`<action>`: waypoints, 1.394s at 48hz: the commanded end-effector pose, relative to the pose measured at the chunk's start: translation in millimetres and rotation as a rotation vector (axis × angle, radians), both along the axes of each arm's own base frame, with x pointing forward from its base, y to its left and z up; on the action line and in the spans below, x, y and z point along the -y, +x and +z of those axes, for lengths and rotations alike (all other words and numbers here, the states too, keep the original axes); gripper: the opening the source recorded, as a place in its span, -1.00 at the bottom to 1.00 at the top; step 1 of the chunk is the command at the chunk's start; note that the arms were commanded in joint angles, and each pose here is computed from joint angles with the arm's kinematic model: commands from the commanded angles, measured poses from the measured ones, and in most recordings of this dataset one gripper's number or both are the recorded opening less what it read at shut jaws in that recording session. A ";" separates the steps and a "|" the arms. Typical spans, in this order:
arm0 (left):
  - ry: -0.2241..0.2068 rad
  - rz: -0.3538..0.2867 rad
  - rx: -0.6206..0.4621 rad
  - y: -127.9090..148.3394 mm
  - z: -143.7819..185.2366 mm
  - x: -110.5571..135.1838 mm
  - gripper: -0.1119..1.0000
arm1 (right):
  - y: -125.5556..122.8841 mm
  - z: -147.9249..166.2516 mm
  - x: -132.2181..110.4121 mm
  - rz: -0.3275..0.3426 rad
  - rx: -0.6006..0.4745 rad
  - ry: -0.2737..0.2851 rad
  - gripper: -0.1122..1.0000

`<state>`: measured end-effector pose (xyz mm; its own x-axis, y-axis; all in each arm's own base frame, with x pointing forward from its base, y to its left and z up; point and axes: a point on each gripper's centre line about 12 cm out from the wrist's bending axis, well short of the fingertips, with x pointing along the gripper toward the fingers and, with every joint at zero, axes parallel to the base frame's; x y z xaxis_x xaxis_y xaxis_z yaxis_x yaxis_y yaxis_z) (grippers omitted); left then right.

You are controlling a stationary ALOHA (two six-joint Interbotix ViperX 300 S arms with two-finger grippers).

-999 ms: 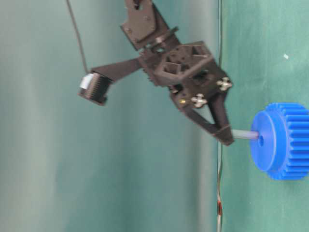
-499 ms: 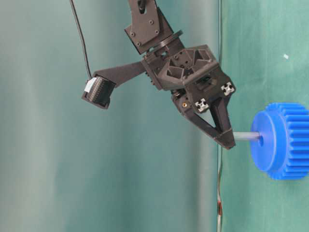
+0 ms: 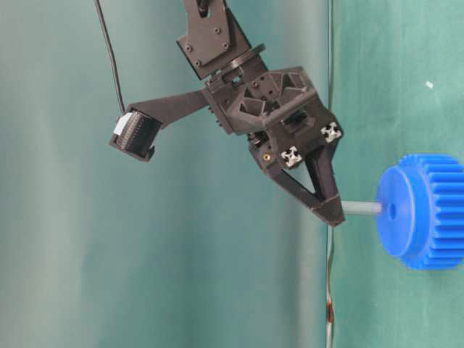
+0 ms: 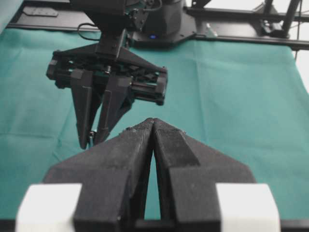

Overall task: Insert the shaft into the center hole of the gear.
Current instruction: 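Lower the shaft with the right gripper into the gear hole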

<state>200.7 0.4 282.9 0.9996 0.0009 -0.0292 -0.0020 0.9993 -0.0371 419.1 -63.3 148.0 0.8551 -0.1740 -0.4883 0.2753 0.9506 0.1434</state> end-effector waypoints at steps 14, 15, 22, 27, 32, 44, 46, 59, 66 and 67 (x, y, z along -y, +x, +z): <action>0.002 0.002 0.021 2.0 8.0 -0.6 -0.80 | 9.1 6.0 -1.9 0.005 0.027 -0.002 -0.52; 0.002 0.002 0.021 2.0 8.0 -0.6 -0.80 | 9.2 6.2 -1.8 0.003 0.029 -0.002 -0.52; 0.002 0.001 0.021 2.0 8.0 -0.2 -0.80 | 9.2 6.2 -1.8 0.003 0.029 -0.002 -0.52; 0.002 0.002 0.021 2.0 8.0 -0.6 -0.80 | 8.8 5.9 -1.8 0.003 0.029 -0.002 -0.52; 0.002 0.002 0.021 2.0 8.0 -0.6 -0.80 | 9.2 6.4 -1.8 0.005 0.030 -0.004 -0.52; 0.000 0.002 0.021 2.0 8.0 -0.6 -0.80 | 8.6 2.4 -0.4 0.002 0.022 -0.005 -0.52; 0.000 0.002 0.021 2.0 8.0 -0.6 -0.80 | 9.3 -0.1 -0.3 0.001 0.019 -0.004 -0.52; 0.000 0.002 0.023 2.0 8.2 -0.5 -0.80 | 14.4 -19.8 1.0 -0.010 0.011 -0.003 -0.52; 0.002 0.002 0.021 2.0 8.0 -0.6 -0.80 | 15.0 -21.7 0.9 -0.011 0.019 -0.007 -0.52; 0.003 0.002 0.021 2.0 8.0 -0.6 -0.80 | 15.1 -21.7 0.2 -0.010 0.019 -0.007 -0.52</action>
<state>200.7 0.4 282.9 0.9996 0.0009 -0.0292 -0.0020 0.9993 -0.0386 427.9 -62.3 113.0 0.8408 -0.1801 -0.5105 0.2848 0.9492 0.1341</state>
